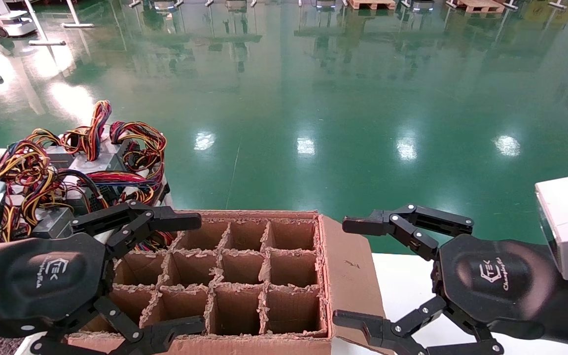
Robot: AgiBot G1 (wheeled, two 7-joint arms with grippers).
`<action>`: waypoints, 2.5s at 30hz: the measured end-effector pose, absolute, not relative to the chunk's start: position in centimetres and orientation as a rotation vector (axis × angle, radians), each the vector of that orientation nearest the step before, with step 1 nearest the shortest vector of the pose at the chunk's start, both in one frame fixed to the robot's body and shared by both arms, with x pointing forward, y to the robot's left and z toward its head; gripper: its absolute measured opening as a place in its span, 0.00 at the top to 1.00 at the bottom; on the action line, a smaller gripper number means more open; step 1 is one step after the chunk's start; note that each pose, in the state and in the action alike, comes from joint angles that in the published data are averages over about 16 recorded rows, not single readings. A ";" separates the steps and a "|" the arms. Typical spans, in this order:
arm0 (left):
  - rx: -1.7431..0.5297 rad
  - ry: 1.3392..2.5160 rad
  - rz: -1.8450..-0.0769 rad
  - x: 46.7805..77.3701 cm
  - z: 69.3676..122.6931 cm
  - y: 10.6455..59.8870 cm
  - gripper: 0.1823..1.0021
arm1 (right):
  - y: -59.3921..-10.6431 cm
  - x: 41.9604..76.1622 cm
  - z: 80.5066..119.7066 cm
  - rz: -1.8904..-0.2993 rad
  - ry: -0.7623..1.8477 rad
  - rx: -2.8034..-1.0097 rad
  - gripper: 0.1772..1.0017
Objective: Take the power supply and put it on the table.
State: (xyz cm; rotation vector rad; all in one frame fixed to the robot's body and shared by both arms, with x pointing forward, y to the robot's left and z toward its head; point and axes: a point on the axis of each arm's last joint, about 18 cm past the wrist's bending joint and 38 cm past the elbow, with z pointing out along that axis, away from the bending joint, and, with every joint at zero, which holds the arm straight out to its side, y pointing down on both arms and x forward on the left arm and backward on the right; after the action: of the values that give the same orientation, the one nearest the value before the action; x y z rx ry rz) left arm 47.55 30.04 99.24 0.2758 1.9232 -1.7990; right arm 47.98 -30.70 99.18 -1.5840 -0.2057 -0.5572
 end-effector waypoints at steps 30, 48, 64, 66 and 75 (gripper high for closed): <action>0.402 1.996 -0.930 56.7 104.4 34.5 0.00 | -30.7 48.0 99.2 -0.557 -0.206 -1.584 0.81; 0.796 2.078 -0.330 63.3 105.0 33.9 0.00 | -30.7 48.0 99.2 -0.557 -0.206 -1.584 0.97; 0.950 2.042 -0.108 66.3 104.2 34.0 0.00 | -30.7 48.0 99.2 -0.557 -0.206 -1.584 0.81; 0.951 2.038 -0.094 66.6 104.0 34.1 0.00 | -30.7 48.0 99.2 -0.557 -0.206 -1.584 0.77; 0.950 2.026 -0.050 67.7 103.2 34.3 0.00 | -30.7 48.0 99.2 -0.557 -0.206 -1.584 0.54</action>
State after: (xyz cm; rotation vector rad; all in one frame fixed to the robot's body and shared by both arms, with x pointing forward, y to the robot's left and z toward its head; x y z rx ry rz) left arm 67.68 34.33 103.16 0.9496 2.0258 -0.0503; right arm 47.98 -30.70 99.18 -1.5840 -0.2057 -0.5572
